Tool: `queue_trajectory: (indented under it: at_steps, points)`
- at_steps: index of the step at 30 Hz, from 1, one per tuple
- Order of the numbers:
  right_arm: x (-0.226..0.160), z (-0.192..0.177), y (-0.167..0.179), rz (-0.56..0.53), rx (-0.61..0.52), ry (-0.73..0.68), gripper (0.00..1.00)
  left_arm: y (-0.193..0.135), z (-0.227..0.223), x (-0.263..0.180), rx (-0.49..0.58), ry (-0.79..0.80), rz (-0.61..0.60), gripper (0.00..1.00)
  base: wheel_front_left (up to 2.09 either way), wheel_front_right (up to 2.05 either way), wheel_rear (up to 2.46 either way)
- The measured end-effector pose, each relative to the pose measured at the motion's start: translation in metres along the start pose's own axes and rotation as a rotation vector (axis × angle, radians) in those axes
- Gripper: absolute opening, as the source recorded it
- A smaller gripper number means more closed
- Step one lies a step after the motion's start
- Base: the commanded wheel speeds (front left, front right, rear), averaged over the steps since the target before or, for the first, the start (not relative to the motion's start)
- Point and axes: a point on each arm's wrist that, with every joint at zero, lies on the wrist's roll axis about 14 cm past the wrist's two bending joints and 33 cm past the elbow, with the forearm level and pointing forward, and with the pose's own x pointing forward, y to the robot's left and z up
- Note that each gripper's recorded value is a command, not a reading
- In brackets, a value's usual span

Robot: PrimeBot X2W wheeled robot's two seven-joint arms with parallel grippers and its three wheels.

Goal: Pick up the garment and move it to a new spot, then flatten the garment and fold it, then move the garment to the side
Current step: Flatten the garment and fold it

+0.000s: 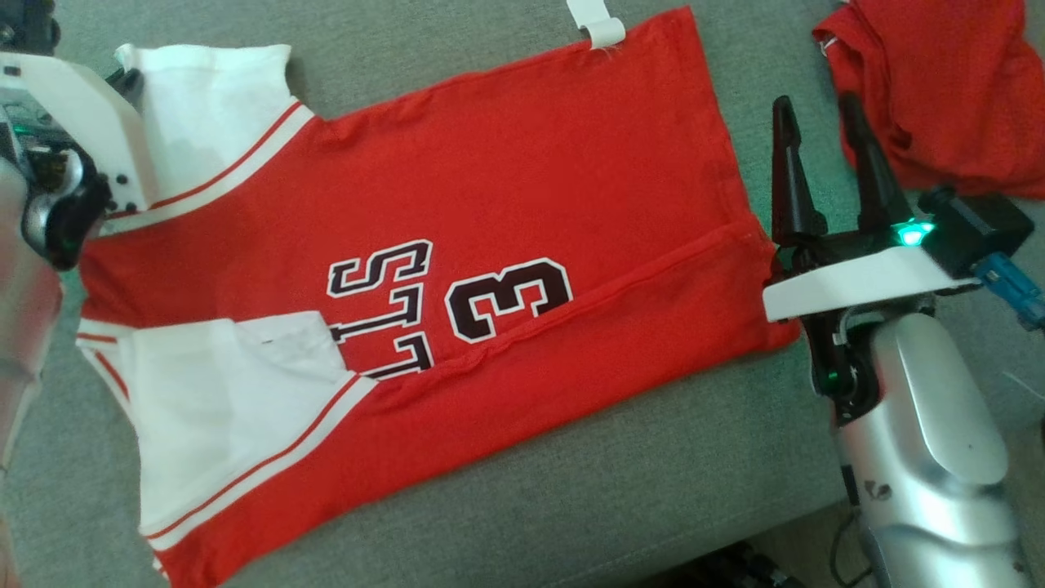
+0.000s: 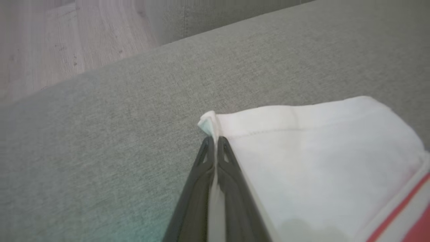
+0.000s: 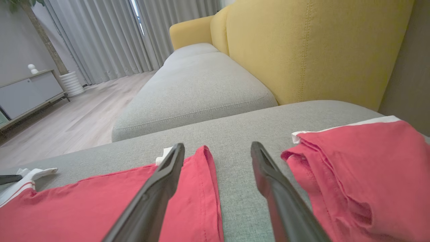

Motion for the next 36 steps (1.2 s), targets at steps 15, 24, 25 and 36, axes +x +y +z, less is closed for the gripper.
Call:
queue_trajectory:
  at_steps: [15,24,25,36]
  points:
    - [0.025,0.032,0.009,0.042,-0.045,0.044,1.00,-0.038,0.074,-0.084,0.091,-0.548,-0.036,0.00,0.00,0.00,0.00]
    - [0.035,0.011,0.028,0.088,0.016,0.235,1.00,-0.058,0.042,-0.134,0.094,-0.614,-0.030,0.00,0.00,0.00,0.00]
    - [0.034,0.006,0.032,0.099,0.009,0.257,1.00,-0.061,0.038,-0.140,0.094,-0.620,-0.033,0.00,0.00,0.00,0.00]
    - [0.045,-0.039,0.016,0.064,-0.097,0.453,1.00,-0.083,0.011,-0.160,0.082,-0.605,-0.064,0.00,0.00,0.00,0.00]
